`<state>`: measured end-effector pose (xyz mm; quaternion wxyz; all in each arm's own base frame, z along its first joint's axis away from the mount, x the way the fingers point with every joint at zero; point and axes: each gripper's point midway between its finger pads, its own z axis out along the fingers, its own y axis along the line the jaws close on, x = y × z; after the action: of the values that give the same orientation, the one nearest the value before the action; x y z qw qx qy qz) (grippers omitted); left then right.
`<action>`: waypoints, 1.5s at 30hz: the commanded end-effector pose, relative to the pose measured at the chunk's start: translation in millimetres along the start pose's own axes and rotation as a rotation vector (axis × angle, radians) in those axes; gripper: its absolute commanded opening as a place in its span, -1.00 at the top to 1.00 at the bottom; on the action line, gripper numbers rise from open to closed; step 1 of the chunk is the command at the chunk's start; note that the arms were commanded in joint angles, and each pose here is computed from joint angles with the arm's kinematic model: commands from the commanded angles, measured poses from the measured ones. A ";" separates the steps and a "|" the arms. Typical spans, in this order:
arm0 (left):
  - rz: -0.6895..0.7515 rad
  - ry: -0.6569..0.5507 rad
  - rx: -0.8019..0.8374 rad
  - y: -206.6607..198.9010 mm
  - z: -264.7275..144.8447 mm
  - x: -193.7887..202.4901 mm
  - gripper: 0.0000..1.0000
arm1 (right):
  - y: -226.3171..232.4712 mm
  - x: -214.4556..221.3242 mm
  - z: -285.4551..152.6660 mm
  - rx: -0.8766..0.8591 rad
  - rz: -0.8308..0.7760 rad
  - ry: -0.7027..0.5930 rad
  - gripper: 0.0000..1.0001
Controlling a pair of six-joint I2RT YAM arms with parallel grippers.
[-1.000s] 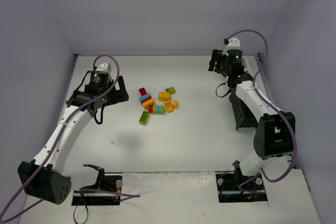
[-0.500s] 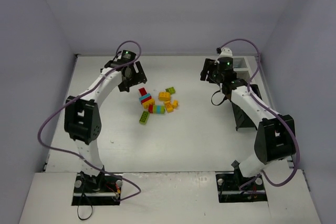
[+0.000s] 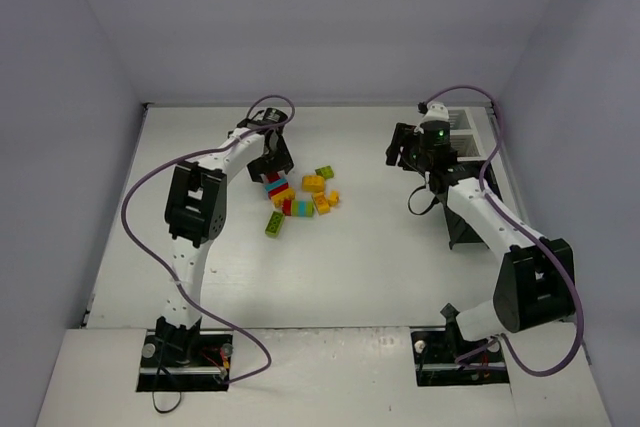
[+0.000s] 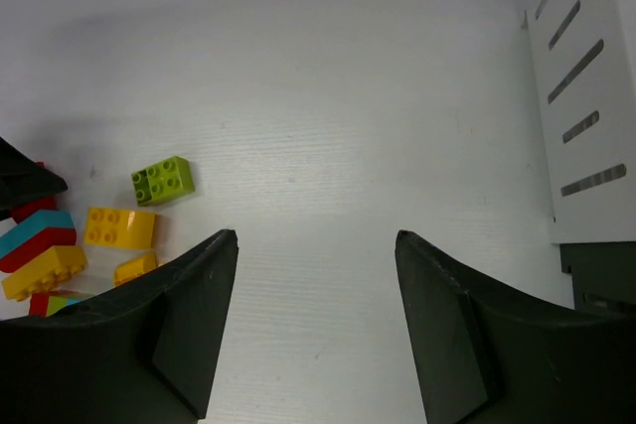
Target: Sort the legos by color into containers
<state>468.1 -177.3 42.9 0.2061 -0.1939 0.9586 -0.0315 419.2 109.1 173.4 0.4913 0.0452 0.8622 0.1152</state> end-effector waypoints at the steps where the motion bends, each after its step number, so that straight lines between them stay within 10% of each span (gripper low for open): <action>1: -0.032 -0.050 -0.007 -1.7 -13.2 -17.3 -0.23 | 7.3 -19.6 -12.6 -0.027 0.021 -0.070 -0.22; 12: 0.164 -0.209 0.089 -8.5 -58.0 -50.6 0.99 | 31.2 -32.1 -17.5 -0.132 -0.004 -0.071 -0.19; 20: 0.657 -0.600 0.511 -54.8 -162.6 -67.3 1.00 | 100.3 -51.0 -27.5 -0.408 -0.019 -0.012 -0.18; 28: 0.986 -0.731 0.792 -73.0 -232.3 -24.1 1.00 | 177.1 -72.3 -50.0 -0.721 -0.037 0.044 -0.29; 45: 1.225 -0.851 0.902 -87.6 -287.4 27.4 1.00 | 238.3 -45.1 -74.1 -0.919 -0.087 0.133 -0.25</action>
<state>367.0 -269.0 263.3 0.5307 0.4434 0.6888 -0.2173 372.2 311.6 277.5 0.3854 -0.2022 0.7820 0.4463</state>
